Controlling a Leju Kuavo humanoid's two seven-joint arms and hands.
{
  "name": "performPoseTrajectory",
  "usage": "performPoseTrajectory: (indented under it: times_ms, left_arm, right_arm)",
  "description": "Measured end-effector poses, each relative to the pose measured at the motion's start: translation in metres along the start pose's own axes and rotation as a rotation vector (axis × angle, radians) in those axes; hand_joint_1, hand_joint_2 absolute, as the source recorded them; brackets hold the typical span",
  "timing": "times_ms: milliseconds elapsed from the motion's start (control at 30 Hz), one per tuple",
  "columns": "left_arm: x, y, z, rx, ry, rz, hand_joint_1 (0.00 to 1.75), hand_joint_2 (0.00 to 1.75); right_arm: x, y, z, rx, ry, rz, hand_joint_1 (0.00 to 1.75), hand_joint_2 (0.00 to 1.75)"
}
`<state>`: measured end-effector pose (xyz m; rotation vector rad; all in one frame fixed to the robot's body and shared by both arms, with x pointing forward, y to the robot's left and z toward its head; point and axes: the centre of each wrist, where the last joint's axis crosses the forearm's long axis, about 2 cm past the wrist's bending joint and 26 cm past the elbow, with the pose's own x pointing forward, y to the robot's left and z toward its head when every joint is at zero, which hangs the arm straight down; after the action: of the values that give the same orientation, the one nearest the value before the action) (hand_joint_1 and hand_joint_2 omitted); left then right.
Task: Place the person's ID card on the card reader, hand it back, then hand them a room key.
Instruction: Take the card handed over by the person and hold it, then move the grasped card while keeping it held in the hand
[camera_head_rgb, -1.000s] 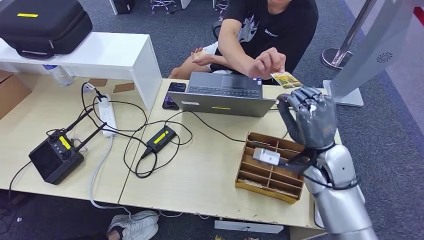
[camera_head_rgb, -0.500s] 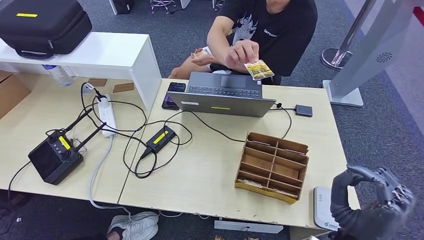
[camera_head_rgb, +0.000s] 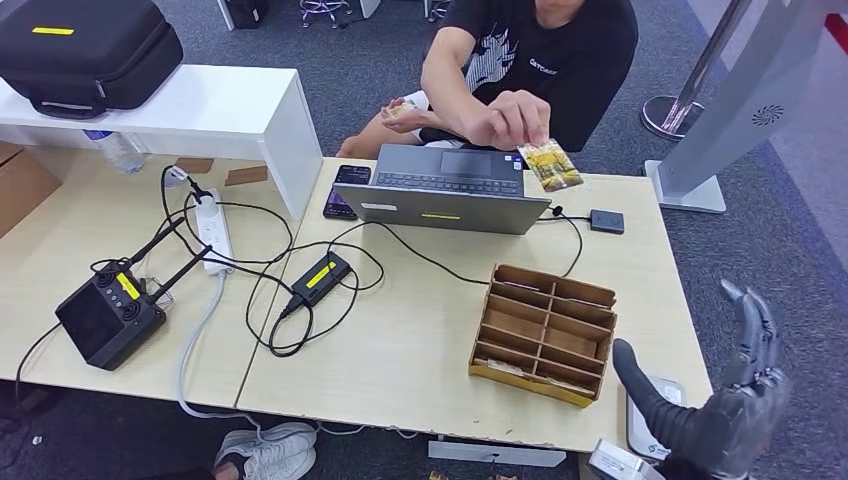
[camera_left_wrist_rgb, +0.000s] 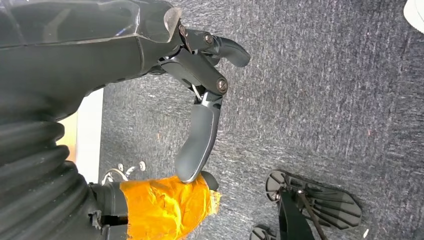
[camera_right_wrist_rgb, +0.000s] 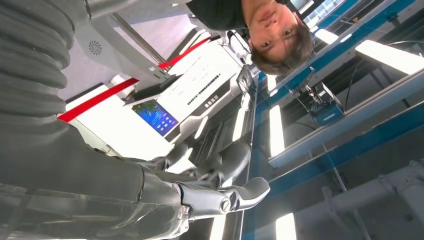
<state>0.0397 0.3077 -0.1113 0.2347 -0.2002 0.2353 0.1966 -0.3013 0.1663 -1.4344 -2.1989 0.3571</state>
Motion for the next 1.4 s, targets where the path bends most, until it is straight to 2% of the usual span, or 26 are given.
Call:
performPoseTrajectory:
  times_ms: [133, 233, 567, 667, 800, 833, 933, 967, 1200, 1400]
  left_arm:
    - [0.0, 0.0, 0.0, -0.002, -0.001, -0.004, 0.0, 1.75]
    - [0.001, 0.0, 0.0, -0.015, -0.006, -0.02, 0.0, 1.75]
    - [0.009, 0.001, -0.001, -0.061, -0.031, -0.113, 0.0, 1.75]
    - [0.01, 0.002, -0.002, -0.065, -0.035, -0.13, 0.0, 1.75]
    - [0.011, 0.002, -0.002, -0.067, -0.037, -0.141, 0.0, 1.75]
    - [0.011, 0.002, -0.002, -0.068, -0.038, -0.144, 0.0, 1.75]
    - [0.011, 0.003, -0.002, -0.068, -0.039, -0.15, 0.0, 1.75]
    - [0.011, 0.003, -0.002, -0.068, -0.039, -0.151, 0.0, 1.75]
    - [0.011, 0.004, -0.002, -0.067, -0.04, -0.152, 0.0, 1.75]
    - [0.011, 0.004, -0.002, -0.067, -0.04, -0.153, 0.0, 1.75]
  right_arm:
    - [-0.001, 0.003, -0.001, 0.018, -0.002, 0.01, 0.0, 1.75]
    - [-0.003, 0.014, -0.01, 0.057, -0.013, 0.053, 0.0, 1.75]
    - [-0.03, 0.113, -0.102, 0.187, -0.022, 0.117, 0.0, 1.75]
    - [-0.033, 0.131, -0.119, 0.227, -0.043, 0.127, 0.0, 1.75]
    - [-0.034, 0.143, -0.129, 0.263, -0.063, 0.141, 0.0, 1.75]
    - [-0.034, 0.145, -0.131, 0.27, -0.069, 0.145, 0.14, 1.75]
    - [-0.034, 0.149, -0.134, 0.281, -0.086, 0.15, 1.18, 1.75]
    - [-0.033, 0.15, -0.135, 0.283, -0.092, 0.151, 1.4, 1.75]
    - [-0.03, 0.147, -0.134, 0.274, -0.153, 0.151, 1.46, 1.75]
    - [-0.029, 0.139, -0.131, 0.246, -0.194, 0.143, 1.65, 1.75]
